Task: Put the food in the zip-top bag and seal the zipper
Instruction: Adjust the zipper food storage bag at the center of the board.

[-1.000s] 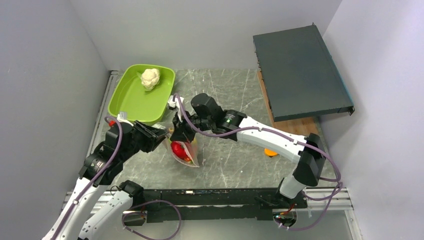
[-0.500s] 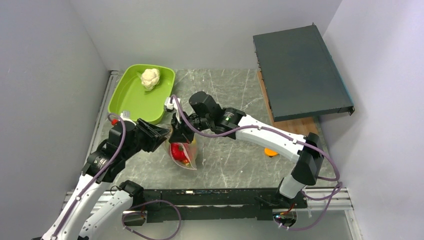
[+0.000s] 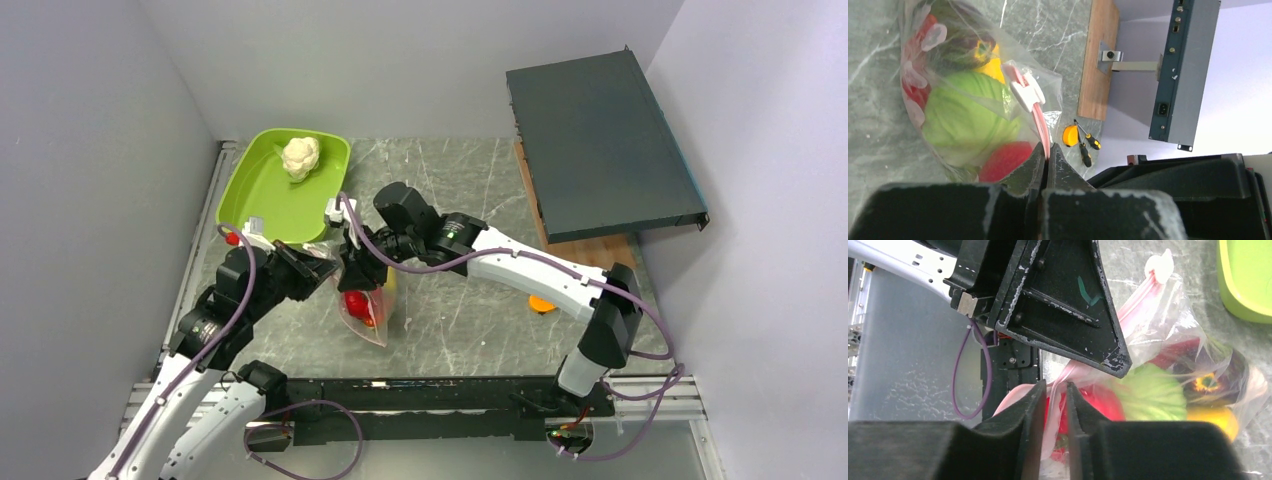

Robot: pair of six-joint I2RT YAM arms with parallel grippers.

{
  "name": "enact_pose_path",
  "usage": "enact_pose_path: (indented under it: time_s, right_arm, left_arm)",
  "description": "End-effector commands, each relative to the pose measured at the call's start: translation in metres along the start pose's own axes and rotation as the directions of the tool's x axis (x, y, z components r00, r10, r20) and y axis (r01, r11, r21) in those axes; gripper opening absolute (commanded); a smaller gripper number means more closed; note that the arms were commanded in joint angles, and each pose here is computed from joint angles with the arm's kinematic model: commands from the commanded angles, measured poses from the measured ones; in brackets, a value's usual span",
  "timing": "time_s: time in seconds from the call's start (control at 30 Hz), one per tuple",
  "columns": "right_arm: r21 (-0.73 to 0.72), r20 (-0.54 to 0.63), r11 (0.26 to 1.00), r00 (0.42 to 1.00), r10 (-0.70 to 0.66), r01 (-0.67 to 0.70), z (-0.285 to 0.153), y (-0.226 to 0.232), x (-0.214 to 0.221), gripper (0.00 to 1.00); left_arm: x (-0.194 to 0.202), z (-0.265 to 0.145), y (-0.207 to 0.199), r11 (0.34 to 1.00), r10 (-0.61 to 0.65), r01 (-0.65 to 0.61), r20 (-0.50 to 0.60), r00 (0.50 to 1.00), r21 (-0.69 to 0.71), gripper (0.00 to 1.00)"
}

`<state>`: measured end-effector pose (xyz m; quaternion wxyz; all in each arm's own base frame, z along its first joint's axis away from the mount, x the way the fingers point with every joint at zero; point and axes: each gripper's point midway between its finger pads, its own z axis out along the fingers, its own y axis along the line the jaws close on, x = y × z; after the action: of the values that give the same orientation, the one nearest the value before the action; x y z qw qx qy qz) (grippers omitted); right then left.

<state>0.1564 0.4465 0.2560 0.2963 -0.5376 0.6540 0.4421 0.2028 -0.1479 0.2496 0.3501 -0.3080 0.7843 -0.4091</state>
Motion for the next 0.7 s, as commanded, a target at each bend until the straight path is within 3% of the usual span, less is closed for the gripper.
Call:
enact_pose_path:
  time_s: [0.0,0.1,0.2,0.37,0.53,0.67]
  right_arm:
    - [-0.029,0.115,1.000,0.993,-0.008,0.011,-0.018,0.008,-0.039,0.31]
    - [-0.009,0.185,0.999,0.981,0.049,-0.048,-0.042,-0.002,-0.054,0.44]
    - [-0.029,0.264,0.994,0.959,0.107,-0.103,-0.073,-0.010,-0.065,0.50]
    - [0.073,0.382,0.981,0.914,0.139,-0.180,-0.115,-0.043,-0.069,0.56]
    - [0.165,0.413,0.966,0.903,0.118,-0.201,-0.124,-0.065,-0.059,0.60]
    - [0.139,0.417,0.980,0.906,0.074,-0.144,-0.119,-0.065,-0.053,0.62]
  left_arm:
    - [-0.009,-0.005,-0.031,0.970,0.169,-0.177,0.063,0.984,0.169,0.00]
    - [-0.007,-0.008,-0.045,0.899,0.361,-0.370,0.082,0.929,0.232,0.00]
    - [-0.006,-0.012,-0.062,0.777,0.567,-0.567,0.088,0.819,0.273,0.00]
    - [-0.006,-0.021,-0.091,0.486,0.844,-0.806,0.060,0.533,0.337,0.00]
    - [-0.007,-0.035,-0.112,0.116,0.979,-0.895,0.104,0.176,0.431,0.00]
    - [0.012,-0.034,-0.111,-0.022,0.996,-0.809,0.084,0.034,0.587,0.00]
